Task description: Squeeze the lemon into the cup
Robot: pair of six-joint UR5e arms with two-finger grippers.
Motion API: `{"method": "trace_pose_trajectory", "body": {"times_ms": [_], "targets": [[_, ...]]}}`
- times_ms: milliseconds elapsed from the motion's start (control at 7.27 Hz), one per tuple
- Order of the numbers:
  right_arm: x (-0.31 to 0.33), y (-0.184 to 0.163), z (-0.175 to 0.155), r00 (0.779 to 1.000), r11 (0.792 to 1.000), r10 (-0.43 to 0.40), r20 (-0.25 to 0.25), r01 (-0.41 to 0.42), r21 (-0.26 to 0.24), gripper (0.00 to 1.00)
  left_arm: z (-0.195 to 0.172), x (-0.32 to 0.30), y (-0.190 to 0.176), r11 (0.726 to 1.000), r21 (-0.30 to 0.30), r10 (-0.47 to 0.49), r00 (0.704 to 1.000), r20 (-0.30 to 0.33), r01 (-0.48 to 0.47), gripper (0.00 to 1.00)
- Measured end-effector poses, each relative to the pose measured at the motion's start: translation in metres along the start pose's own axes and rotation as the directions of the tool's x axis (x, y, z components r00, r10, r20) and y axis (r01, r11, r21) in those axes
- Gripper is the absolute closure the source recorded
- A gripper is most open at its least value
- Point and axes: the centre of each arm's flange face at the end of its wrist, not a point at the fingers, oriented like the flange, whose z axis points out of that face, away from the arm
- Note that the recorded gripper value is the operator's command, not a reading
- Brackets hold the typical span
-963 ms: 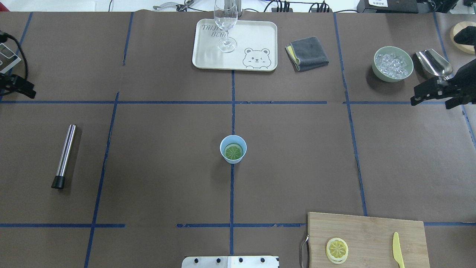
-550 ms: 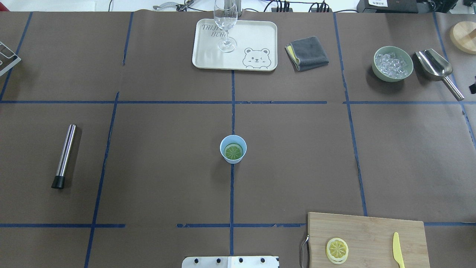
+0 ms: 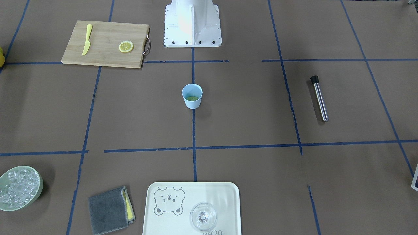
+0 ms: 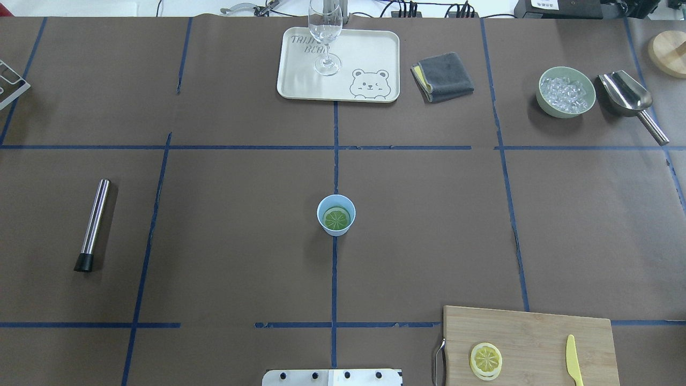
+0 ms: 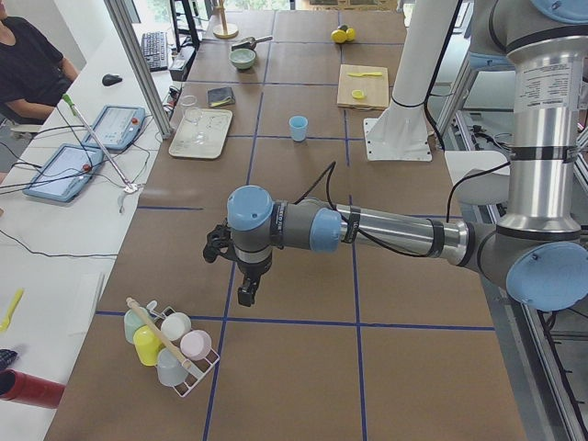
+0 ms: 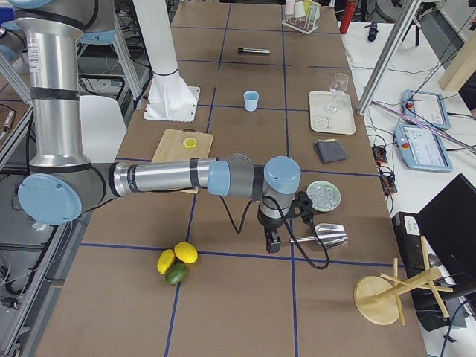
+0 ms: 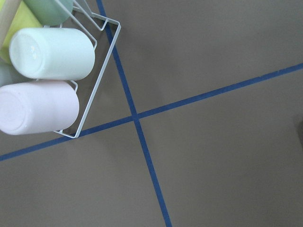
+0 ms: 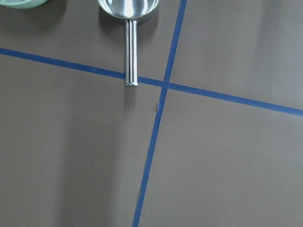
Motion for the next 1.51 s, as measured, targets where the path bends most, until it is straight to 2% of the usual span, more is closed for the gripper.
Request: {"method": "trace_pose_trajectory", "body": {"times_ms": [138,413,1101,1513], "targets": [[0.001,0.003,0.001,0.999,1.0,0.0,0.033,0.0,0.002,0.0,0.003,0.004,-0.001,0.997,-0.009,-0.072,0.997,-0.009,0.071,0.0],[-0.001,0.003,0.002,0.997,1.0,0.005,0.073,-0.005,0.007,0.0,0.015,0.017,-0.005,0.995,-0.024,-0.096,0.995,-0.031,0.096,0.0],[0.002,0.012,0.007,0.996,1.0,0.019,0.082,-0.019,-0.001,0.0,0.009,0.031,-0.017,0.997,-0.011,-0.074,0.996,-0.042,0.073,0.0],[0.001,0.01,0.006,0.997,1.0,0.001,0.074,-0.002,0.001,0.0,0.007,0.037,-0.02,0.998,-0.002,-0.057,0.997,-0.042,0.057,0.0]]}}
